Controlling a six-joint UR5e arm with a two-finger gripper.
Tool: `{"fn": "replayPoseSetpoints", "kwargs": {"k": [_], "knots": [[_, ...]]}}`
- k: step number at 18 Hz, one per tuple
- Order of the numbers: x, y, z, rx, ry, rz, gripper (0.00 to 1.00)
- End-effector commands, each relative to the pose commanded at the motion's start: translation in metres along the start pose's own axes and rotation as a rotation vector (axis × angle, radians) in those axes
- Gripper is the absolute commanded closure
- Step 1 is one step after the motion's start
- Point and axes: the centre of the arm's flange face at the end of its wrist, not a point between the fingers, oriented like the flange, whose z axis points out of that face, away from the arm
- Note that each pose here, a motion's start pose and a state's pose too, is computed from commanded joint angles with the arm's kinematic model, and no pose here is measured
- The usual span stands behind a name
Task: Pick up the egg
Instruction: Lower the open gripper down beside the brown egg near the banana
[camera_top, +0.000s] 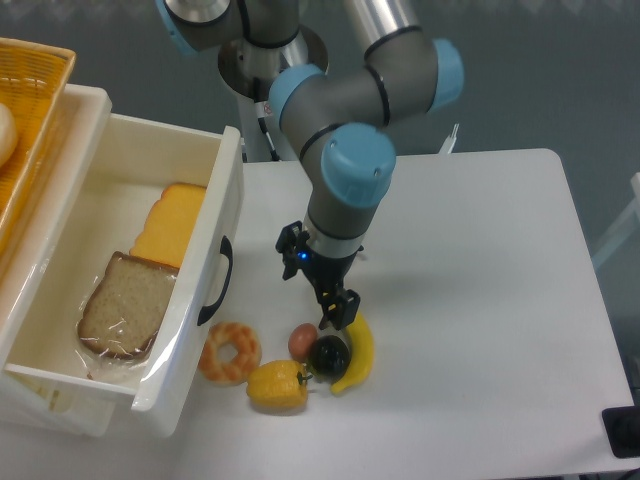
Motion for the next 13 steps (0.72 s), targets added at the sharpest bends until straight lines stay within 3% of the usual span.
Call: {"fn": "replayPoseSetpoints", "kwargs": {"k": [3,13], "knots": [[0.006,0.001,0.028,-0.01,0.052,0.001,0.0],[0.002,-0.004,0.064,-0.051,0.101,0.027,0.0]]}}
